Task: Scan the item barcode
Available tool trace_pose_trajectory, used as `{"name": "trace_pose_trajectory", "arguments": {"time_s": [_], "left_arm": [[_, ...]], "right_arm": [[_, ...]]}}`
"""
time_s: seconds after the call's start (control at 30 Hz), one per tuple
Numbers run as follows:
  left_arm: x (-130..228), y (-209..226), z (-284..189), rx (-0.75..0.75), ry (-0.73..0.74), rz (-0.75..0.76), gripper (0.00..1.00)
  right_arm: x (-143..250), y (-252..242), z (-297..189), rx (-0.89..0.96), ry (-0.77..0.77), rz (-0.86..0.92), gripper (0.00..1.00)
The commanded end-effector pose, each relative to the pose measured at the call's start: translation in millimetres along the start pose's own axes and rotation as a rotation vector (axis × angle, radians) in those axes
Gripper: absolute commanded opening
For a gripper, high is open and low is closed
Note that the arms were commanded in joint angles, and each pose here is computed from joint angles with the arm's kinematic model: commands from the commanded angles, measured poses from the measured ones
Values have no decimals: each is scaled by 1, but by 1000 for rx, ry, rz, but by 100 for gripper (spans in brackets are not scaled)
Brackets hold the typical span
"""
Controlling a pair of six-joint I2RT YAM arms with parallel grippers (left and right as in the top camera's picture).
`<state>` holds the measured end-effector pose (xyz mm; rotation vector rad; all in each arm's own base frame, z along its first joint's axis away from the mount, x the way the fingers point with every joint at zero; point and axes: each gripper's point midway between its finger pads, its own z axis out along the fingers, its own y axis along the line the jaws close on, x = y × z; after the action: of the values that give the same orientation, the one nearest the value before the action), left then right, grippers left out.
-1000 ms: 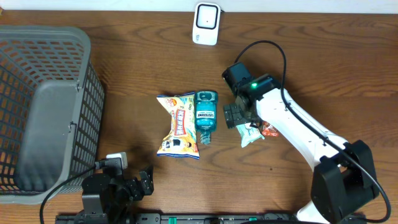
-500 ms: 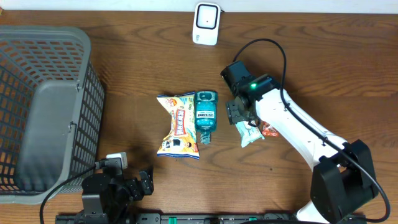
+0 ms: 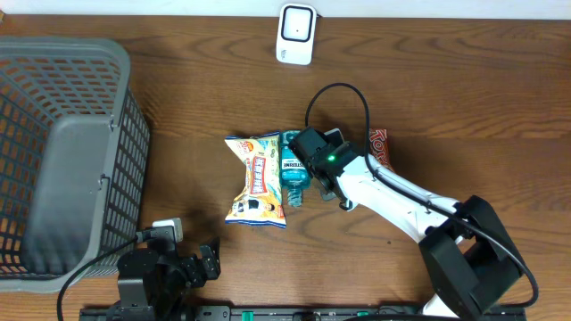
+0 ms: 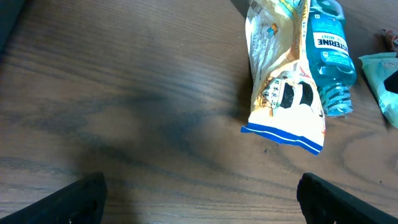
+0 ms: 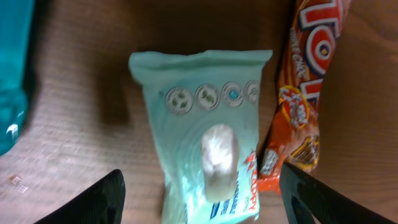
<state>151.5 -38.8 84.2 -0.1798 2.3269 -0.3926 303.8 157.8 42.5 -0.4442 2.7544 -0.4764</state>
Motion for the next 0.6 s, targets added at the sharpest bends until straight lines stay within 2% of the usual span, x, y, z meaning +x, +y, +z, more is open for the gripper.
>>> {"name": "trace_pose_trajectory", "arguments": {"time_s": [0.0, 0.2, 0.43, 0.5, 0.57], "left_arm": [[2, -2, -1, 9, 11, 6, 98], [2, -2, -1, 9, 11, 6, 98], [2, -2, -1, 9, 11, 6, 98], [2, -2, -1, 9, 11, 6, 98], [2, -2, -1, 9, 12, 6, 98]], "right_arm": [[1, -7, 14, 91, 3, -15, 73], [21, 3, 41, 126, 94, -80, 69], [48, -5, 65, 246, 200, -106, 33], [52, -6, 66, 254, 215, -95, 9], [51, -5, 64, 245, 215, -89, 2]]}}
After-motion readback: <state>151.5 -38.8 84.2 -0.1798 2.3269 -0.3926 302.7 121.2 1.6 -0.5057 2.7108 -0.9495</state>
